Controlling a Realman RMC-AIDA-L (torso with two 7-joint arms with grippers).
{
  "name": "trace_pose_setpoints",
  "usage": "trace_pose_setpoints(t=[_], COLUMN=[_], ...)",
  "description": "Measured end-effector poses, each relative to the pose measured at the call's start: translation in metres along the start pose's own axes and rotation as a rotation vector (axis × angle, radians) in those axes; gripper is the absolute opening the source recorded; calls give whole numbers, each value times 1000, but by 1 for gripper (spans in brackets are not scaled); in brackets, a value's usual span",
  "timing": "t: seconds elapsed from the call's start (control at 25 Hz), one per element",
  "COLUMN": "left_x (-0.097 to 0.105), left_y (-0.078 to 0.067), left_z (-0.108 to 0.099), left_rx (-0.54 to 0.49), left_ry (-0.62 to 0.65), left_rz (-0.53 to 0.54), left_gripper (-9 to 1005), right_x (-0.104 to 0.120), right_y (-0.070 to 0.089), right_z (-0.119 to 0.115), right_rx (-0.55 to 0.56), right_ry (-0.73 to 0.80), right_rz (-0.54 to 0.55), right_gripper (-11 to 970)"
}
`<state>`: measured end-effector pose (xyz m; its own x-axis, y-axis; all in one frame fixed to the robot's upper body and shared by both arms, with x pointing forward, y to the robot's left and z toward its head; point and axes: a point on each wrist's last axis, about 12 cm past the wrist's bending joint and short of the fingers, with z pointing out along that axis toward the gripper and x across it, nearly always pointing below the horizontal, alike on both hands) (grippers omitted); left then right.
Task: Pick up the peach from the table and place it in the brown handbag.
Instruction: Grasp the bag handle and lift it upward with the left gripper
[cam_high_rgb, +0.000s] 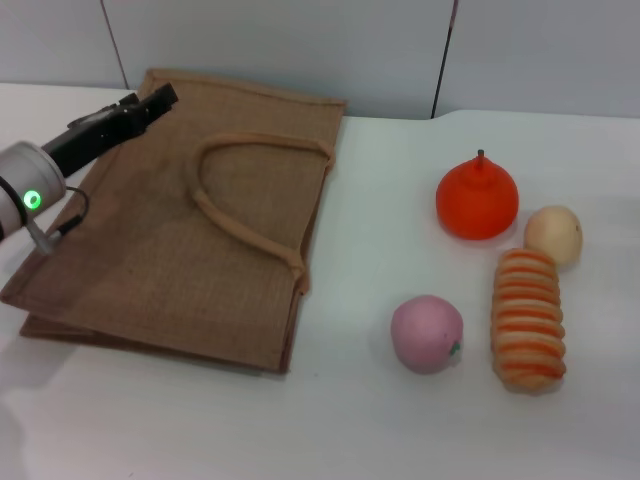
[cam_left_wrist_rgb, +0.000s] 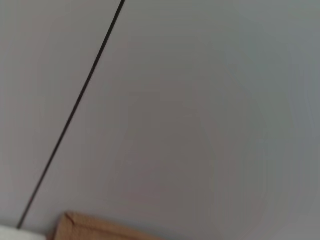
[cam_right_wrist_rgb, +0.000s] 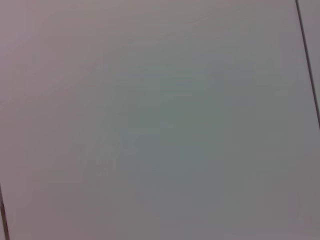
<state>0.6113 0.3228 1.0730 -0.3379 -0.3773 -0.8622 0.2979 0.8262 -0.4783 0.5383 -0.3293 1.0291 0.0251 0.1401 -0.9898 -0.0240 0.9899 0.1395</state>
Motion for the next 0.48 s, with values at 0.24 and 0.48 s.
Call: trace_pose_setpoints(t=[0.24, 0.48], left_x=[-24, -40], left_y=[3, -1], left_z=[2, 11], left_rx=[5, -66], left_ry=[151, 342], left_rz=[-61, -74], left_gripper=[664, 663], right_x=[0, 0], right_y=[0, 0], right_z=[0, 0], right_rx=[-1, -3], right_ry=[1, 1], right_rz=[-1, -3], right_gripper=[834, 835])
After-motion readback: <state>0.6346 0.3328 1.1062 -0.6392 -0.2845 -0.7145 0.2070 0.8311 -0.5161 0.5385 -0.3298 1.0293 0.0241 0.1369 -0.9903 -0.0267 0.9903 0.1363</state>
